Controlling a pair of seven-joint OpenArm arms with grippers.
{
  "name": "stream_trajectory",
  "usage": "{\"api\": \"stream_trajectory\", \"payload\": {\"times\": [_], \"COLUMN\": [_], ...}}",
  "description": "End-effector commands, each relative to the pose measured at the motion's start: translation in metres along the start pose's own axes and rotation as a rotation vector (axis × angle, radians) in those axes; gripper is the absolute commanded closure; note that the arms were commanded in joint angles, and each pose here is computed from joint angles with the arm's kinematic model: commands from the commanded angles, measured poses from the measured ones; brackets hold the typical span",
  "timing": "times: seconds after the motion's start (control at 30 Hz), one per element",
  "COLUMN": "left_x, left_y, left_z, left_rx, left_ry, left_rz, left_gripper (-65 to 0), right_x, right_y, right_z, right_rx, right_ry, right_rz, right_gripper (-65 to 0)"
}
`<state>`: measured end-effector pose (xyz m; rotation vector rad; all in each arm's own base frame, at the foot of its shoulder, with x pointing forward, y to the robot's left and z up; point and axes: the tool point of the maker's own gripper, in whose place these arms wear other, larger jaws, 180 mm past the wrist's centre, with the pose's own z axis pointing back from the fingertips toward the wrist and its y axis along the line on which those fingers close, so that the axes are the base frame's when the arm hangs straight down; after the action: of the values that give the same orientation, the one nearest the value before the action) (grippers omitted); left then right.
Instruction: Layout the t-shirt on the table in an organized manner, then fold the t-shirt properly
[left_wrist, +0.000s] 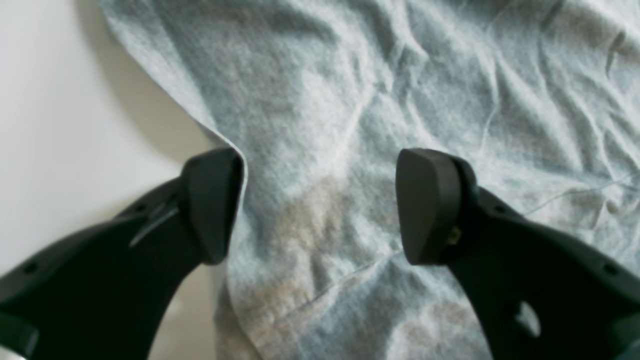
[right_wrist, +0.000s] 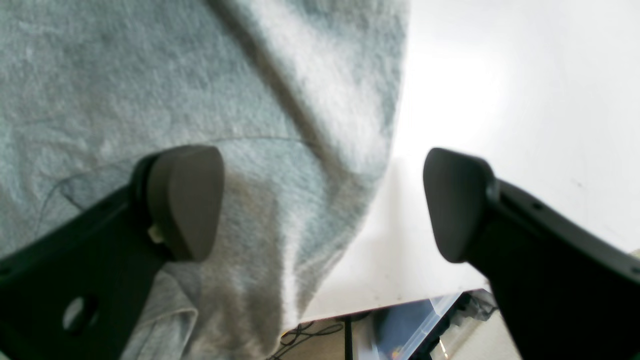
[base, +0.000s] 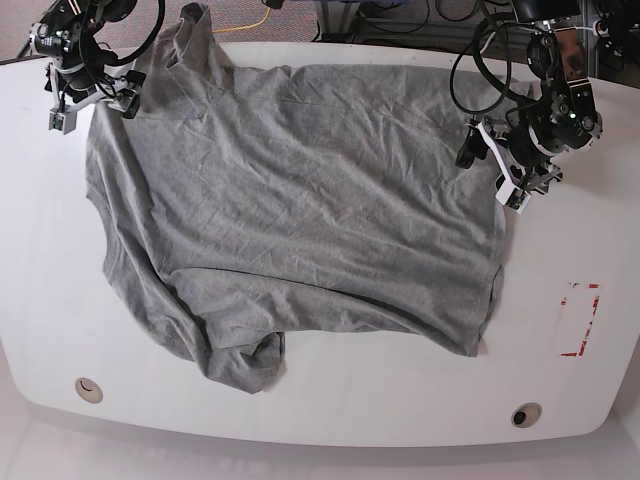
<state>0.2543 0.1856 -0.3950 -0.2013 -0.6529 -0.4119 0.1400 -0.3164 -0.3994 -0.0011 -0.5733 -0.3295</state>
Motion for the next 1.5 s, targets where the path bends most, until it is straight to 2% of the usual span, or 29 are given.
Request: {"api": "stream_trajectory", "payload": {"times": [0.0, 0.9, 1.47], "left_x": [0.011, -0.022, -0.027], "left_y": [0.004, -0.014, 0.009], "left_z": [0.003, 0.004, 0.016], "left_rx": [0.007, -0.032, 0.035], "left_ry": [-0.034, 0.041, 0.033], "left_rz": [-0.017, -0.013, 0.028], "left_gripper": [-44.6, -44.0, -44.0], "right_x": [0.014, 0.014, 0.014], "right_y": [-0.004, -0.004, -0.004], "right_z": [0.004, 0.004, 0.004], "right_rx": [-0.01, -0.011, -0.011], "right_ry": [-0.044, -0.043, -0.043], "right_rz": [0.016, 0.017, 0.017], "right_gripper": [-59.9, -59.9, -59.9]}}
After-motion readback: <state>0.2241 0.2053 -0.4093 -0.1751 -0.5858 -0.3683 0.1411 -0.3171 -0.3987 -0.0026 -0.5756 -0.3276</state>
